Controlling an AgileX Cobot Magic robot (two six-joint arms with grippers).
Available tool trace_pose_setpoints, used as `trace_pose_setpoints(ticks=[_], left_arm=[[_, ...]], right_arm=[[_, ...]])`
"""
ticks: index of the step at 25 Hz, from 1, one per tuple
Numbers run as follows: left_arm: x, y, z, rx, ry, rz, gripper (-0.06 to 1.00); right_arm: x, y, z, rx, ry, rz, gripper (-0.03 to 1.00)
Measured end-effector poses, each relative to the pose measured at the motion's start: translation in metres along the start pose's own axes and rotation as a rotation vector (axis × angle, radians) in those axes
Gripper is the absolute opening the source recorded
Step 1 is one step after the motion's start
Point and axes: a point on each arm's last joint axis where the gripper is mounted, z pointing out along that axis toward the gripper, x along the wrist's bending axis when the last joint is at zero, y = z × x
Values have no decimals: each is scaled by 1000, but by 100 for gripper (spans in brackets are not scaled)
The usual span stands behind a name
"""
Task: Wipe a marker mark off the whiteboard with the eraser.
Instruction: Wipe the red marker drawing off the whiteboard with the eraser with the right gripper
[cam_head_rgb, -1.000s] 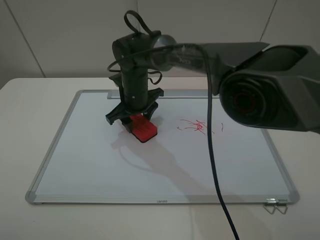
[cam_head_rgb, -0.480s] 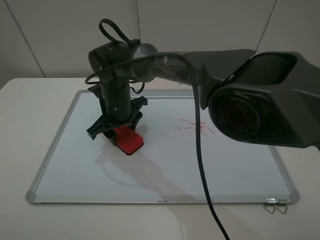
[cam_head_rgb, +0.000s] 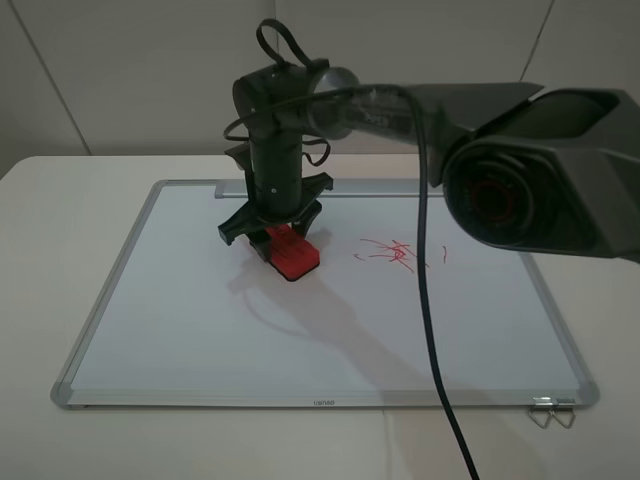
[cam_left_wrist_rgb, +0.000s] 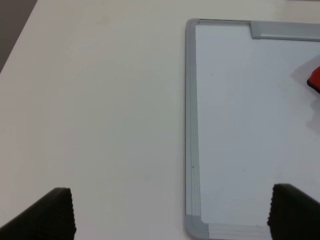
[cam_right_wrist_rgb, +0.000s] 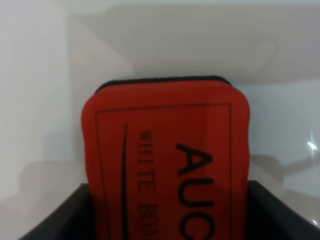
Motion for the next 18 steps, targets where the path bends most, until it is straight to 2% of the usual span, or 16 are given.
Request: trace_pose_setpoints(ticks=[13, 18], left_arm=[[0, 0, 0, 0, 0, 0, 77], [0, 0, 0, 0, 0, 0, 77]], right_arm=[[-66, 0, 4, 9, -9, 130, 51], [-78, -5, 5, 19, -8, 153, 51]])
